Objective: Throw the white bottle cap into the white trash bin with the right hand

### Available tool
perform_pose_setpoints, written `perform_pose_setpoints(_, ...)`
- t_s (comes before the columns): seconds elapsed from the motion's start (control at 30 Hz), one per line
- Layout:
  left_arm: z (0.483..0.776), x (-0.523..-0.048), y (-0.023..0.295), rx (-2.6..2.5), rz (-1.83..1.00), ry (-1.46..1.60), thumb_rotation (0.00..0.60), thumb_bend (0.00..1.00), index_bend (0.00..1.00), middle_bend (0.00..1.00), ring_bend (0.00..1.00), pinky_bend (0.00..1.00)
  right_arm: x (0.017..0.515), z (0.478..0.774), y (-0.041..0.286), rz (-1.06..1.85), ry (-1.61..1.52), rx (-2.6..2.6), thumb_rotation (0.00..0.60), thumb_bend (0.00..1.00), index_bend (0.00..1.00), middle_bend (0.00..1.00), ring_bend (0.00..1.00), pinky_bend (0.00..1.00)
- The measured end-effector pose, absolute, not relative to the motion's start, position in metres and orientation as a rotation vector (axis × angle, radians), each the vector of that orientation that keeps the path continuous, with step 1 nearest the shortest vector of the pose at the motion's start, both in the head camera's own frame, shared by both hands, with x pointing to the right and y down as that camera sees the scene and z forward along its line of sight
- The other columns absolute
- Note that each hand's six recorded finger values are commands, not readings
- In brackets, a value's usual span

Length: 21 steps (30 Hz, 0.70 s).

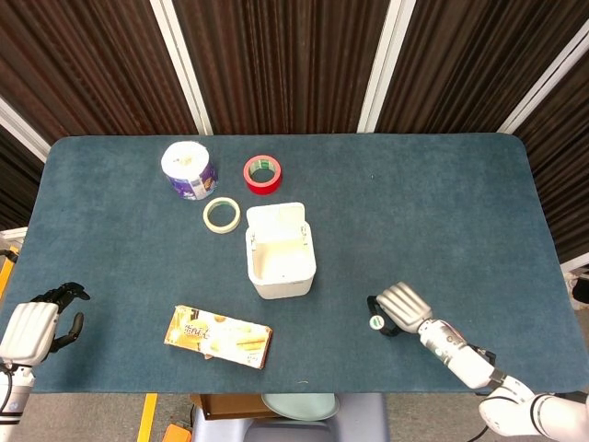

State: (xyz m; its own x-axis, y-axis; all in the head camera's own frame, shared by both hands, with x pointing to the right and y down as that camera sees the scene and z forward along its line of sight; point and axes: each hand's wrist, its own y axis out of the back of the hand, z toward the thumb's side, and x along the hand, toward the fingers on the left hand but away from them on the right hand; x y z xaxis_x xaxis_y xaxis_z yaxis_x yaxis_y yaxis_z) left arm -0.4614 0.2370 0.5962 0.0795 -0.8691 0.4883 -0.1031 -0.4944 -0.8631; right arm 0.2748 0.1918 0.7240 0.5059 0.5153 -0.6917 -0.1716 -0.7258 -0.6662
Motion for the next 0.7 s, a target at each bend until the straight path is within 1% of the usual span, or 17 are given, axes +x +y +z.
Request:
perform_pose_setpoints(0.13,0.5962,-0.4613,0.2370,-1.702,-1.477,0.972,0.600,0.53,0.39,0.29,0.37,0.49,0.2743,0.7250,0.1922,1.254,-0.280,-2.051,0.600,0.29,0.62,0.86,0.95,0.93)
perform_pose_setpoints(0.37,0.5961,-0.4609,0.2370,-1.703,-1.475,0.971,0.600,0.53,0.39,0.29,0.37,0.49,0.2729,0.7258,0.1935,1.247,-0.281,-2.062,0.600,0.29,0.59,0.86,0.95,0.93)
perform_pose_setpoints(0.43,0.5963,-0.4610,0.2371,-1.702,-1.476,0.969,0.600,0.53,0.39,0.29,0.37,0.49,0.2723,0.7261,0.1935,1.243,-0.281,-2.063,0.600,0.29,0.60,0.86,0.96,0.93)
perform_pose_setpoints(0.6,0.5962,-0.4610,0.2370,-1.704,-1.475,0.971,0.600,0.53,0.39,0.29,0.37,0.49,0.2732,0.7258,0.1934,1.237,-0.290,-2.062,0.600,0.29,0.73,0.87,0.96,0.94)
perform_pose_setpoints(0.7,0.5962,-0.4614,0.2371,-1.704,-1.476,0.973,0.600,0.53,0.39,0.29,0.37,0.49,0.2753,0.7227,0.1912,1.233,-0.305,-2.052,0.600,0.29,0.76,0.87,0.96,0.94)
